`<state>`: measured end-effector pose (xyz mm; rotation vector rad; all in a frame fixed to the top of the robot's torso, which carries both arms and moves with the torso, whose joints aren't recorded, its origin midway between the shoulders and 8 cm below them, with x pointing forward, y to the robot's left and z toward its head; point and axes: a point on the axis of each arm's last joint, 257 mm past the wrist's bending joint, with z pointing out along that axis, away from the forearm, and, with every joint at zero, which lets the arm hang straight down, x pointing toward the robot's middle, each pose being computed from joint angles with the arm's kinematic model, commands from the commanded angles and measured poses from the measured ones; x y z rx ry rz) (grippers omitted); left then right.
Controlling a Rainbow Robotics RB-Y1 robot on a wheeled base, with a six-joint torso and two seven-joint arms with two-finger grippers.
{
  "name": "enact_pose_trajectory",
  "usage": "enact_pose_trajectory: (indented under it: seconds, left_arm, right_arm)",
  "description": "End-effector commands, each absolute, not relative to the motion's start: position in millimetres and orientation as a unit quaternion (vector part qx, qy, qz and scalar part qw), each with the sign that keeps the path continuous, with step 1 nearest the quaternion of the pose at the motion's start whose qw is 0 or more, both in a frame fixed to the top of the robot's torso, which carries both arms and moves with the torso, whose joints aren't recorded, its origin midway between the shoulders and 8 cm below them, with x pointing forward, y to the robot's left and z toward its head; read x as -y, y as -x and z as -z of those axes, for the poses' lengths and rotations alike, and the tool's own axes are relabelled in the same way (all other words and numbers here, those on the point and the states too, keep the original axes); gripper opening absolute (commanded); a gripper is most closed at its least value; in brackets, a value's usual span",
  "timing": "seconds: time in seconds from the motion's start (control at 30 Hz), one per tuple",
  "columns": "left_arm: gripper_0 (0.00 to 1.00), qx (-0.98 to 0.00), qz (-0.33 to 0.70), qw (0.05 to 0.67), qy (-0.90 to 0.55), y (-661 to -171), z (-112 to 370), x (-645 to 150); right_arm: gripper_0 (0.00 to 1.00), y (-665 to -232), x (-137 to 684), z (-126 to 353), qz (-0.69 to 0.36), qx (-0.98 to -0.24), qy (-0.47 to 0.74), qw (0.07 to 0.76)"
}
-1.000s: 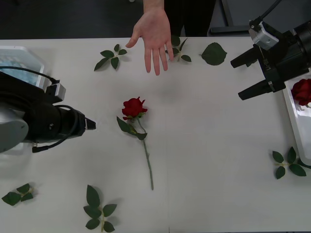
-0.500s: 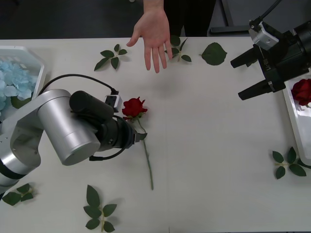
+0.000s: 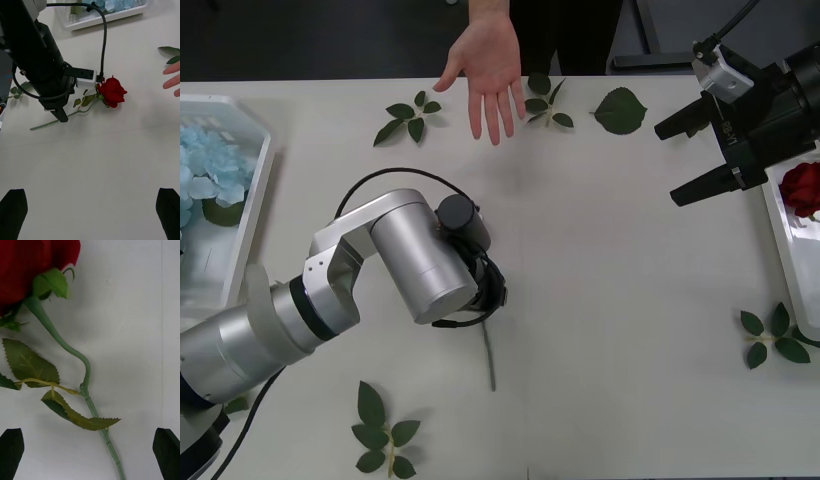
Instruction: Place the red flowers into the right box and the blue flowers into the left box. If a person shows an open palm, hand one flower to the person first, then continue sorting.
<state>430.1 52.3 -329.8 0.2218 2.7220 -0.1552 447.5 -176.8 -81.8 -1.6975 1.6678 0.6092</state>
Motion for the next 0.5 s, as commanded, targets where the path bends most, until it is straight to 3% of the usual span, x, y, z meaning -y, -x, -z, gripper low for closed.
enact_pose_trajectory:
  seconds: [0.03, 0.5]
  left_arm:
    - [1.0, -0.972, 0.058, 0.215, -0.081, -438.3, 322.6, -23.2]
    - [1.0, -0.977, 0.059, 0.194, -0.06, -440.6, 341.8, -19.0]
  right_arm:
    - [1.0, -451.4, 184.4, 67.4, -0.227, -0.645, 0.641, 0.348]
    - [1.0, -451.4, 184.4, 67.4, -0.227, -0.645, 0.641, 0.348]
